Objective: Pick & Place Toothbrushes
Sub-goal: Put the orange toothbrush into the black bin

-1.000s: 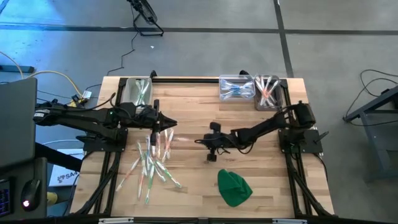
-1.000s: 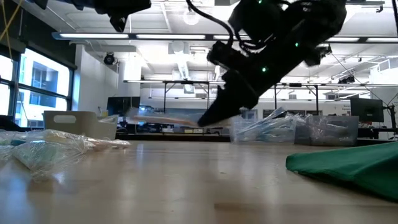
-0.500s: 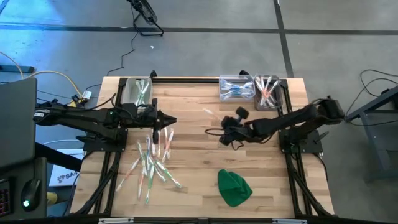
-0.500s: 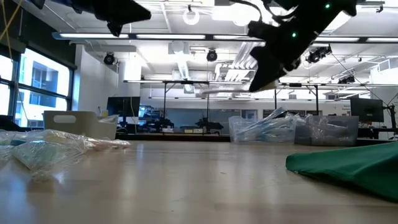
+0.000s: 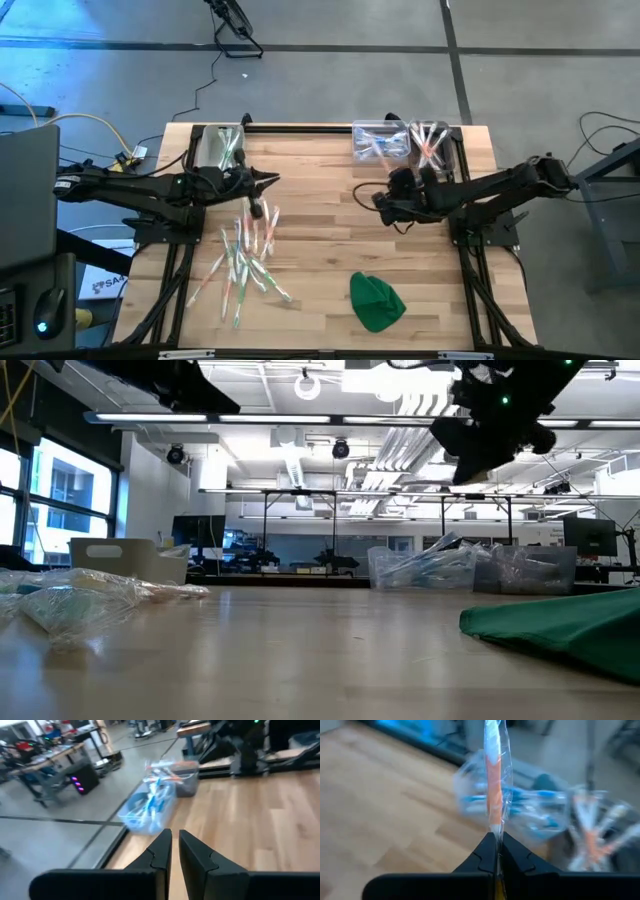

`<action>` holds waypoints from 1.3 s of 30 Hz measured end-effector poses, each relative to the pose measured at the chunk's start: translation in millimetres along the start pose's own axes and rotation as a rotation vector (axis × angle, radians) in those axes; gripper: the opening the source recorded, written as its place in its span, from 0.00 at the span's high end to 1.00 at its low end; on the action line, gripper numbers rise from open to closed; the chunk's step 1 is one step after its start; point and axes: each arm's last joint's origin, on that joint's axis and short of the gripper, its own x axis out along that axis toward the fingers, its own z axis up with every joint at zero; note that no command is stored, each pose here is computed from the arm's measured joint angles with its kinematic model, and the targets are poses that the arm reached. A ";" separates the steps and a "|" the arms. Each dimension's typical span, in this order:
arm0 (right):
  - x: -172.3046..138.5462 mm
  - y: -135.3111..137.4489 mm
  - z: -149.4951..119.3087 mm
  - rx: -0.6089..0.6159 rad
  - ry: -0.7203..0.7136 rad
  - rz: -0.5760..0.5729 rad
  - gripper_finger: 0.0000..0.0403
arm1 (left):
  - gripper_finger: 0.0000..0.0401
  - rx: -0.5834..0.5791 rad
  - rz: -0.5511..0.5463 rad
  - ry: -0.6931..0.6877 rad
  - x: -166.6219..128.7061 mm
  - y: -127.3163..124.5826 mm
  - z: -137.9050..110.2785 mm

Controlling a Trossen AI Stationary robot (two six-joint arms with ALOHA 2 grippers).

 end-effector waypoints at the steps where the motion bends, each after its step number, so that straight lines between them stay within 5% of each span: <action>1: 0.1 -3.0 -1.1 0.012 -0.013 -0.030 0.99 | 0.93 0.015 0.014 0.003 0.0 0.4 -0.1; 7: 10.3 -22.3 -1.9 0.063 -0.022 -0.198 0.99 | 0.93 0.068 0.090 0.048 -0.2 2.3 -3.4; 18: 50.3 -58.2 -7.6 0.145 0.223 -0.423 0.99 | 0.93 0.076 0.100 0.089 -0.5 2.2 -7.6; 30: 107.0 -100.4 19.3 -0.009 0.353 -0.503 0.99 | 0.93 0.049 0.102 0.088 -0.5 2.2 -7.6; 39: 121.4 -121.8 20.5 0.067 0.499 -0.455 0.99 | 0.93 0.031 0.103 0.087 -0.5 2.2 -7.6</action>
